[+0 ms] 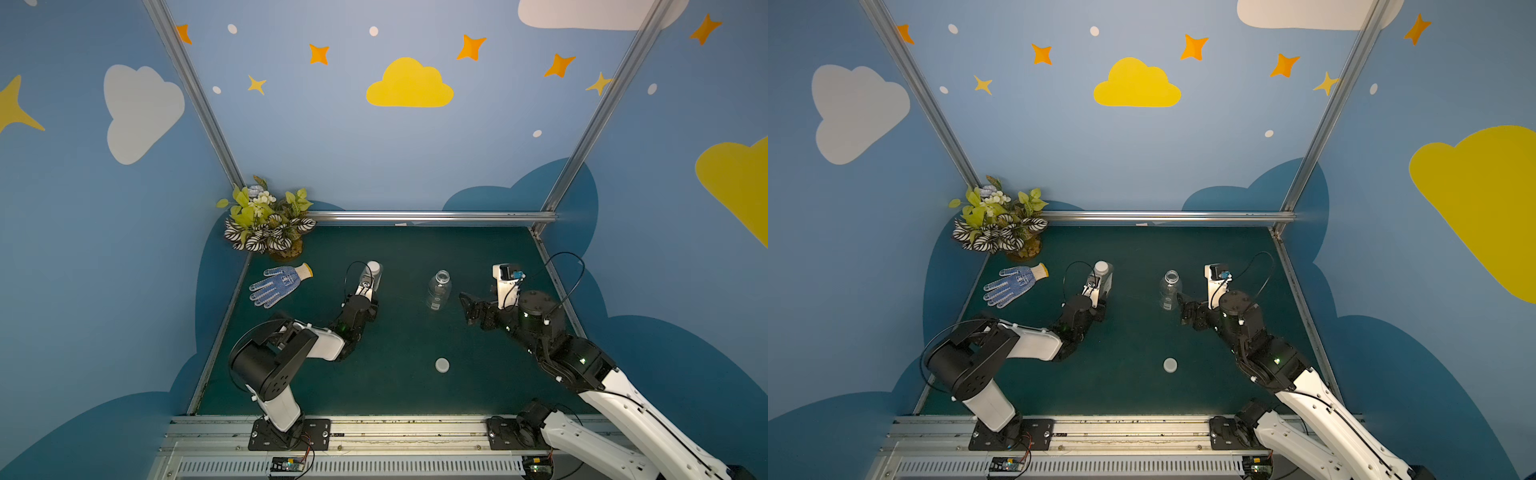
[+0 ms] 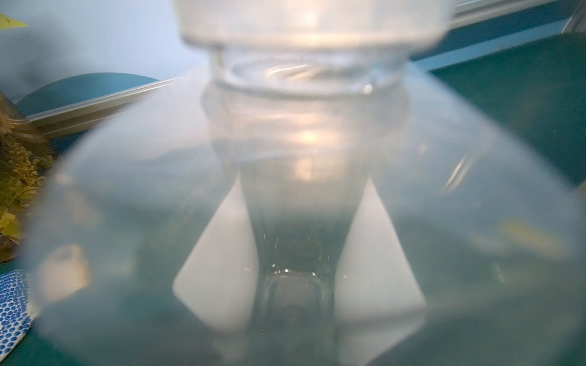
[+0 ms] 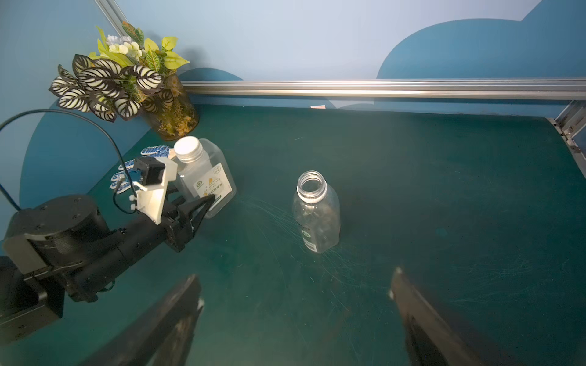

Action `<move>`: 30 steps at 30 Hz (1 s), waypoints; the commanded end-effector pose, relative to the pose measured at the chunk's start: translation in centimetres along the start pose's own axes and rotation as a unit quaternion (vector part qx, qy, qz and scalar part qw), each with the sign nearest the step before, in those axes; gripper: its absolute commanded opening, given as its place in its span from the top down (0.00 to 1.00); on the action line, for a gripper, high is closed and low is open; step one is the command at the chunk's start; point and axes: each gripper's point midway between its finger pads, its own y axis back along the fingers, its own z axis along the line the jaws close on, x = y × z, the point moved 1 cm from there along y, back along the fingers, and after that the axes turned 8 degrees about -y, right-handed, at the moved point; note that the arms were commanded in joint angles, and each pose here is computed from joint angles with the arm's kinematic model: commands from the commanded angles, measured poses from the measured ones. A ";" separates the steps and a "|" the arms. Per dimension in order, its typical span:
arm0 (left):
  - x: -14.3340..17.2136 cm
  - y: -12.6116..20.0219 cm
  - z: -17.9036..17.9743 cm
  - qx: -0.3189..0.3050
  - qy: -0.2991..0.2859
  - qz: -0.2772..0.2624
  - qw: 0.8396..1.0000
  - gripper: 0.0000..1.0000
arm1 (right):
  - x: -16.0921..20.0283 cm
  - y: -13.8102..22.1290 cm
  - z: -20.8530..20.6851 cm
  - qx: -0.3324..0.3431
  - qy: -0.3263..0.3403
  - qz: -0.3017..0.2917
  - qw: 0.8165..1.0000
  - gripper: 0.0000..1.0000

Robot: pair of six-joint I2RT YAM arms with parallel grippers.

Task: Screw on the bottle caps
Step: Screw the bottle cap onto the plastic bottle, then place the plastic bottle at the center of the board.

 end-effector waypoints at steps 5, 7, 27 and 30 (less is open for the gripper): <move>2.4 -1.8 -0.1 -0.021 0.032 0.032 0.999 0.98 | 0.4 0.0 -0.4 -0.003 -0.002 -0.006 1.000 0.02; 3.1 -1.8 -0.1 -0.024 0.032 0.034 0.999 0.98 | 0.6 0.0 -0.4 -0.002 -0.003 -0.005 1.000 0.02; 5.9 0.7 -0.5 -0.018 0.054 0.065 0.996 0.51 | 1.7 -0.5 -0.9 0.007 -0.005 0.010 1.000 0.02; 5.4 1.5 -0.7 -0.013 0.056 0.059 0.997 0.43 | 1.7 -0.6 -1.0 0.009 -0.004 0.011 1.000 0.02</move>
